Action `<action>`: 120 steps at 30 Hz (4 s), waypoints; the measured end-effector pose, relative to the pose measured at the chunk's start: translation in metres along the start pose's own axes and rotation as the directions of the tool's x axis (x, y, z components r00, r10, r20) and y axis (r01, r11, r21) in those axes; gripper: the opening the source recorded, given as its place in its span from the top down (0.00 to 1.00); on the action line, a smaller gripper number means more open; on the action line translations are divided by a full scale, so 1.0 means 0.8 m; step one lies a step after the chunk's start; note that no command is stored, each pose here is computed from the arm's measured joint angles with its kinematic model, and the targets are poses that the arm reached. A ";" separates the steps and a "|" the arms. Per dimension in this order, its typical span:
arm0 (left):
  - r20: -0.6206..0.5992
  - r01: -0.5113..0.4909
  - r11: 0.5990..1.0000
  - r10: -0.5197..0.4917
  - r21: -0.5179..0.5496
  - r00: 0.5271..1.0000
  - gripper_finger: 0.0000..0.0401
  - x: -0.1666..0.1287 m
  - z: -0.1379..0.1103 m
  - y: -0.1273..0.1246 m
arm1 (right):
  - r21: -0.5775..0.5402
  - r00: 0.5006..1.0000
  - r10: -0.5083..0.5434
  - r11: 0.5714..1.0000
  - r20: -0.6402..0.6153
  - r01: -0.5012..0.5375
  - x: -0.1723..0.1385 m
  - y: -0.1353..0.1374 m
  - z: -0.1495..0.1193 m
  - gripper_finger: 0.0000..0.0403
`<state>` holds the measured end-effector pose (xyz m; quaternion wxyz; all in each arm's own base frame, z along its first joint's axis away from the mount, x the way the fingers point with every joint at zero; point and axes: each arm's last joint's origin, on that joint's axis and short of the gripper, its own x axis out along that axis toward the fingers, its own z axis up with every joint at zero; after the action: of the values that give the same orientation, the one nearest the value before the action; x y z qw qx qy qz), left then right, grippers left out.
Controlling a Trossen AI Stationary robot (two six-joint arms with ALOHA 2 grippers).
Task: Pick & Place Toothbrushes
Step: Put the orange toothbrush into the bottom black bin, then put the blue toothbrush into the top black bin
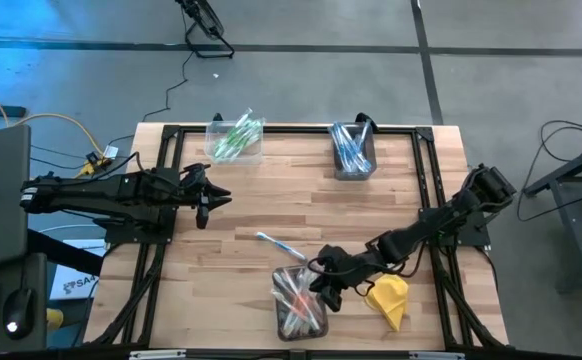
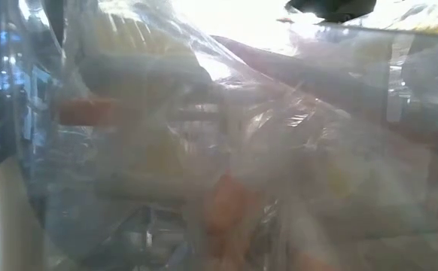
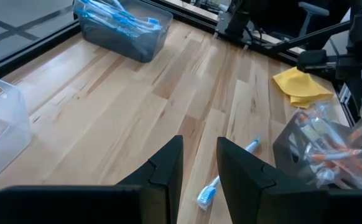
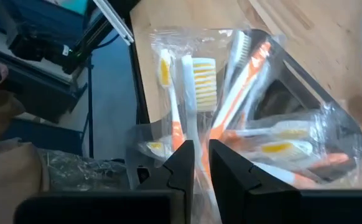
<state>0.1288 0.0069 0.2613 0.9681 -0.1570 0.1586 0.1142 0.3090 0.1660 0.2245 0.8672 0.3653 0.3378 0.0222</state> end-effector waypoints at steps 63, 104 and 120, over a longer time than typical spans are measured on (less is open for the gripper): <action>-0.008 0.009 0.943 -0.013 -0.334 1.000 0.76 0.000 -0.001 0.000 | -0.270 0.980 -0.153 0.945 0.130 0.184 -0.155 -0.051 0.098 1.00; 0.083 0.148 0.956 -0.131 -0.253 0.988 0.76 0.065 0.018 -0.021 | -0.345 0.806 -0.007 0.902 0.592 0.261 -0.285 -0.128 0.075 1.00; -0.111 0.020 0.999 -0.015 0.046 0.994 0.76 0.081 0.051 -0.034 | -0.228 0.730 -0.108 0.910 0.675 0.346 -0.303 -0.149 0.088 1.00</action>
<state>0.2076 0.0069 0.2834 0.9622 -0.1416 0.2130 0.0932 0.1398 -0.0341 0.3206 0.9750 0.1506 0.0500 -0.1557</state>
